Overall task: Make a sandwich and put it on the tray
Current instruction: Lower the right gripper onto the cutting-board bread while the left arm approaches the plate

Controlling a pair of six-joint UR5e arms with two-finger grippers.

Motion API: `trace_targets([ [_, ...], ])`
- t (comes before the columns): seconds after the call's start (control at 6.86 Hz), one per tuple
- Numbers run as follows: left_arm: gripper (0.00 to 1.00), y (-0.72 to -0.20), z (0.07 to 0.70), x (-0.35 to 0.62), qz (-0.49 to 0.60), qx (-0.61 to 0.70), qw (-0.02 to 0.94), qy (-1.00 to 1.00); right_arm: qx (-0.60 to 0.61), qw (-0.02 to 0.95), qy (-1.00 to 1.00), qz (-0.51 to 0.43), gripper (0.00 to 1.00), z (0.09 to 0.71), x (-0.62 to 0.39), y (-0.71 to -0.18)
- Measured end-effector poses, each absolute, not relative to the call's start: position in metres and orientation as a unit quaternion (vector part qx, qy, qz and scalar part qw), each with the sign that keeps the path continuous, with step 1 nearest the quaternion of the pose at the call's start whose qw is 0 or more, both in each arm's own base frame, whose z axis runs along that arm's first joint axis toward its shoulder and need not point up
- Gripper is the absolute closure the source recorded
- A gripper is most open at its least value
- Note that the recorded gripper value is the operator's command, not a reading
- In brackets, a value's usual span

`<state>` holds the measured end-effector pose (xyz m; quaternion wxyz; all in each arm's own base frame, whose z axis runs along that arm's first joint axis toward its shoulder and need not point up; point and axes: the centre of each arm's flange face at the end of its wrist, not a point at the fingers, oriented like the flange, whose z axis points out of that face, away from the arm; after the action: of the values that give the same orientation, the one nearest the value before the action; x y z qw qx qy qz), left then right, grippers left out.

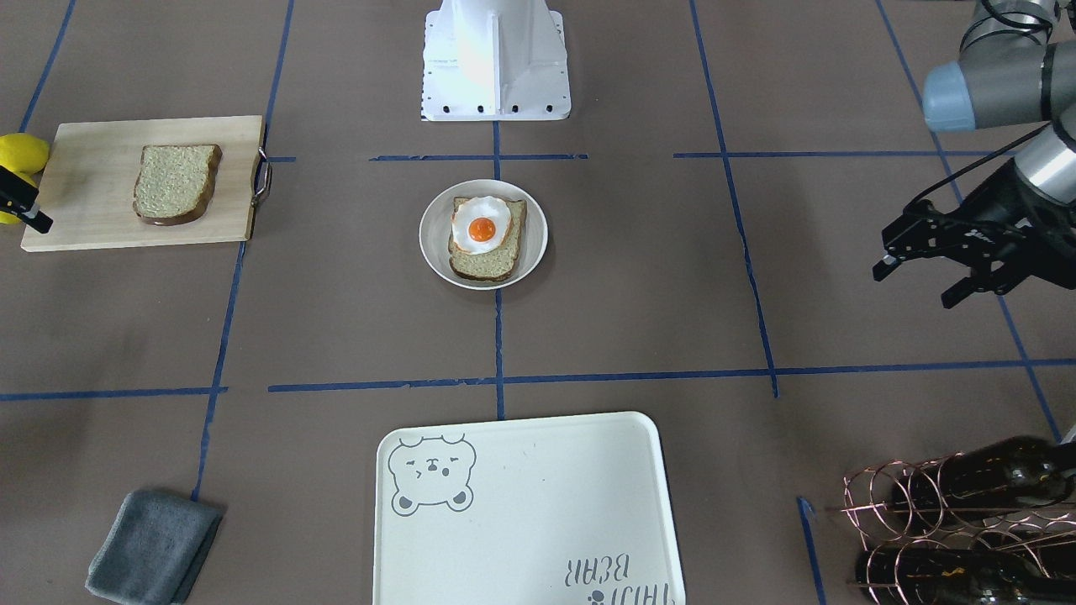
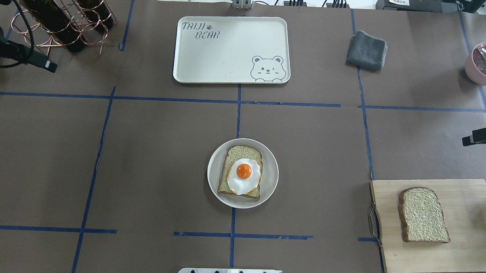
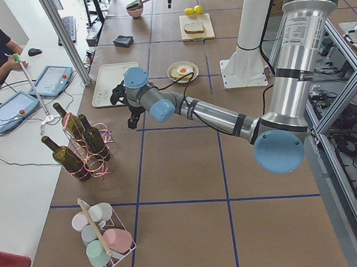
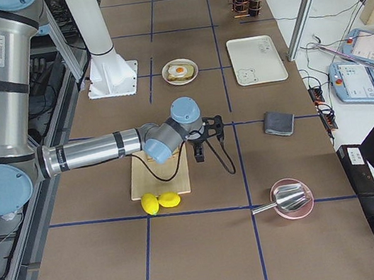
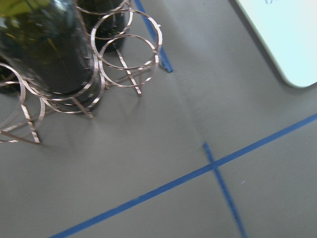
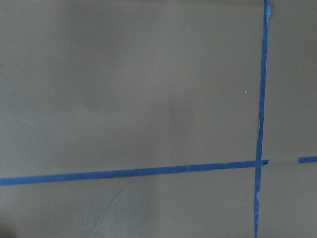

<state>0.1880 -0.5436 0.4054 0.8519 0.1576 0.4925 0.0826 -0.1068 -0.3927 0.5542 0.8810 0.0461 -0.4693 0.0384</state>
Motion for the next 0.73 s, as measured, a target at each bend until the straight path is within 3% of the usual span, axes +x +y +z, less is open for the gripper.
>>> trace_targets([
  [0.73, 0.0, -0.515, 0.329, 0.297, 0.042, 0.091, 0.828, 0.552, -0.003, 0.895, -0.445, 0.035, 0.0, 0.541, -0.19, -0.319],
])
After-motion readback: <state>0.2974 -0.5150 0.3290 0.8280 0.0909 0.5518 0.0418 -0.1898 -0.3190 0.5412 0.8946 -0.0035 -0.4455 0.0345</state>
